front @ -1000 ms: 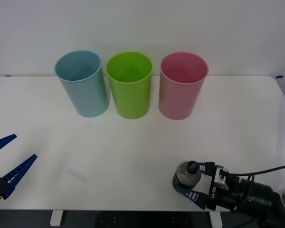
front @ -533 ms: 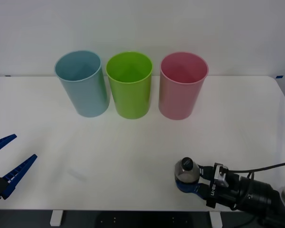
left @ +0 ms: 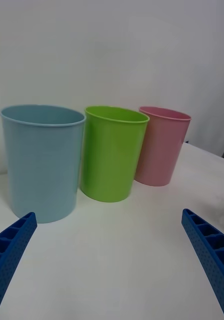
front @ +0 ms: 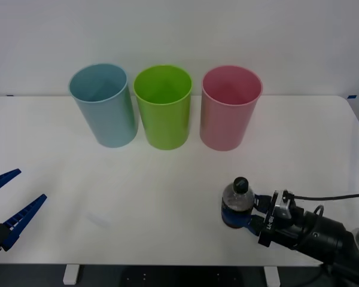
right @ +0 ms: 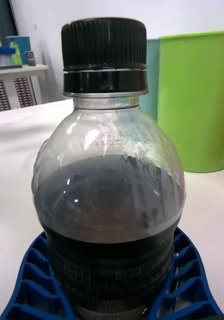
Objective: Grasp the object on the table and drop it into the matching bin: aluminum can to the light blue bin, PET bottle to the pink bin.
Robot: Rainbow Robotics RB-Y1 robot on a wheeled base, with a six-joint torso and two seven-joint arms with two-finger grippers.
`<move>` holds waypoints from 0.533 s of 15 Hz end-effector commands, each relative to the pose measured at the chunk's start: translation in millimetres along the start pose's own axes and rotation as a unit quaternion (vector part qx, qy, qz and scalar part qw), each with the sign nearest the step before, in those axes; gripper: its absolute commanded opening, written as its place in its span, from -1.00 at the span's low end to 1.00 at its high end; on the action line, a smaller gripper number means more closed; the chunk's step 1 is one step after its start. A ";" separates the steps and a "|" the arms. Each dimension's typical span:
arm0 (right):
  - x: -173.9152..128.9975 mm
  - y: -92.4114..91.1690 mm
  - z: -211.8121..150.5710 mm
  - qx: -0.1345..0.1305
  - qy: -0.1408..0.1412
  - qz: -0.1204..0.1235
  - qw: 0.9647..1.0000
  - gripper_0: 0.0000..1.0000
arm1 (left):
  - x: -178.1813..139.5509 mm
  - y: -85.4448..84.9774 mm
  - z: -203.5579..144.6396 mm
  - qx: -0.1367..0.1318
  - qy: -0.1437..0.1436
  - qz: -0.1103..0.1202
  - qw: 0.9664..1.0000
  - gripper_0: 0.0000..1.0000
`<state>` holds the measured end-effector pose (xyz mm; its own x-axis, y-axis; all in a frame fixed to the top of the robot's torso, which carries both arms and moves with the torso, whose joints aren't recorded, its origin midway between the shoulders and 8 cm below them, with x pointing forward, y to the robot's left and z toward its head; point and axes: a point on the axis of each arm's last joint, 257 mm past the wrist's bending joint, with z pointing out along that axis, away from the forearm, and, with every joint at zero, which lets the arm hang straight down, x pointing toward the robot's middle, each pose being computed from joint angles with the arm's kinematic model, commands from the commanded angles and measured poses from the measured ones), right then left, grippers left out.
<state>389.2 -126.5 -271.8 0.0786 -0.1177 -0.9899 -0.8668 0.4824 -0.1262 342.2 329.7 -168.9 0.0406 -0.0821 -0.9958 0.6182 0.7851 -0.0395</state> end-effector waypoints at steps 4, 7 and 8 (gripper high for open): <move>-52.2 -27.2 -7.3 0.017 -0.026 0.038 0.999 -1.00 | 0.0 0.0 0.0 0.000 0.000 0.000 1.000 1.00; -82.0 -41.1 -16.9 0.023 -0.038 0.051 0.998 -1.00 | 0.0 0.0 0.0 0.000 0.000 0.000 1.000 1.00; -91.6 -44.7 -19.8 0.024 -0.042 0.055 0.997 -1.00 | 0.0 0.0 0.0 0.000 0.000 0.000 1.000 1.00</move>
<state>410.3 -152.0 -181.8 0.0290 0.0016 -0.9996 -0.8484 0.5288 -0.0237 342.2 329.7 -168.9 0.0406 -0.0821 -0.9958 0.6182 0.7851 -0.0395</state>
